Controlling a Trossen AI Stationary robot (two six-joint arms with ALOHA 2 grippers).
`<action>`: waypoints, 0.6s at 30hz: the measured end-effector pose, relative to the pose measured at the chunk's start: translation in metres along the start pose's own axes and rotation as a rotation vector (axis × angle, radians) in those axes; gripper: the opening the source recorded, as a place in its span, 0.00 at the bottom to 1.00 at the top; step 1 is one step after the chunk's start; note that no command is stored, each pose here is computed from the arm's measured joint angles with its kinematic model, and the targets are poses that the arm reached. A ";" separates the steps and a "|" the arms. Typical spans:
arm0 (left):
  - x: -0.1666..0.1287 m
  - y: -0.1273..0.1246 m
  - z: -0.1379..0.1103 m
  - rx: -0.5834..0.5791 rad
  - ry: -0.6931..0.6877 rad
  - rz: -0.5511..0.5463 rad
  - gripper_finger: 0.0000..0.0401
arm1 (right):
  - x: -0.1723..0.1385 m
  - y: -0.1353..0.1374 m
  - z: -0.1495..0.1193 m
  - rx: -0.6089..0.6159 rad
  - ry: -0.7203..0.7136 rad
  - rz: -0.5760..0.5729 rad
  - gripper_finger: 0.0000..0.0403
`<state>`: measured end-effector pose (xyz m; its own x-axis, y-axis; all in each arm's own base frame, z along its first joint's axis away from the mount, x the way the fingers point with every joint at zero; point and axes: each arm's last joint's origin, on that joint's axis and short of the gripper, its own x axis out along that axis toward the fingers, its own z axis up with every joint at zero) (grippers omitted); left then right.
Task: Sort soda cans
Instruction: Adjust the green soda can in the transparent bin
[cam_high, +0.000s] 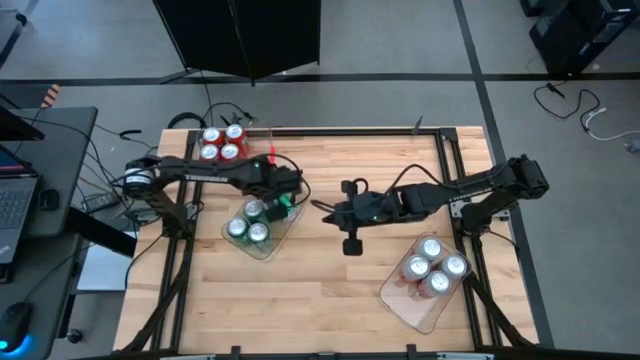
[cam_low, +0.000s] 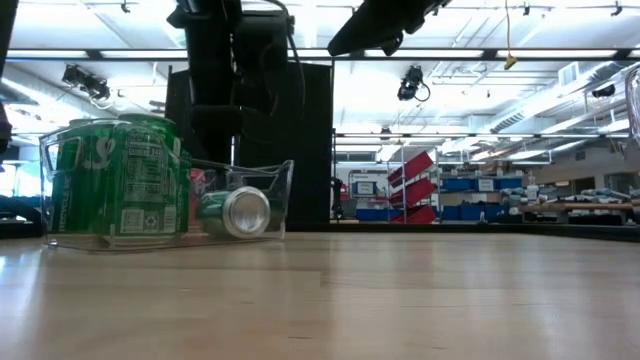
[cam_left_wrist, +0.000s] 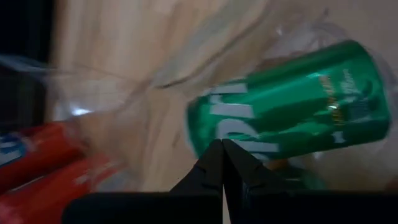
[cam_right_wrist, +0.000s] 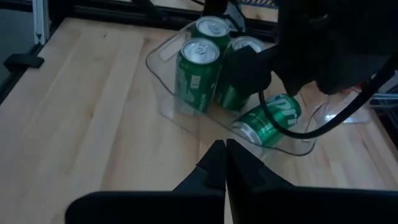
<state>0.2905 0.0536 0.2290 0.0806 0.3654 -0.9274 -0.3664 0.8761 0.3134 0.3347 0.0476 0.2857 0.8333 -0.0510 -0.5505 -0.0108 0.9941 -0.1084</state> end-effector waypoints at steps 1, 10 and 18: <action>0.002 -0.004 0.001 0.009 0.007 -0.014 0.00 | 0.000 0.001 -0.001 -0.003 0.006 0.003 0.00; 0.014 -0.039 0.012 0.097 -0.060 -0.091 0.00 | -0.007 0.010 -0.004 -0.022 0.045 0.016 0.00; -0.004 -0.075 0.011 0.174 -0.153 -0.207 0.00 | -0.025 0.013 -0.003 -0.018 0.055 -0.003 0.00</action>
<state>0.3278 -0.0105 0.2115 0.2806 0.2051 -0.9377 -0.1644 0.9727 0.1636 0.3127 0.0613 0.2958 0.8019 -0.0597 -0.5944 -0.0188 0.9920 -0.1249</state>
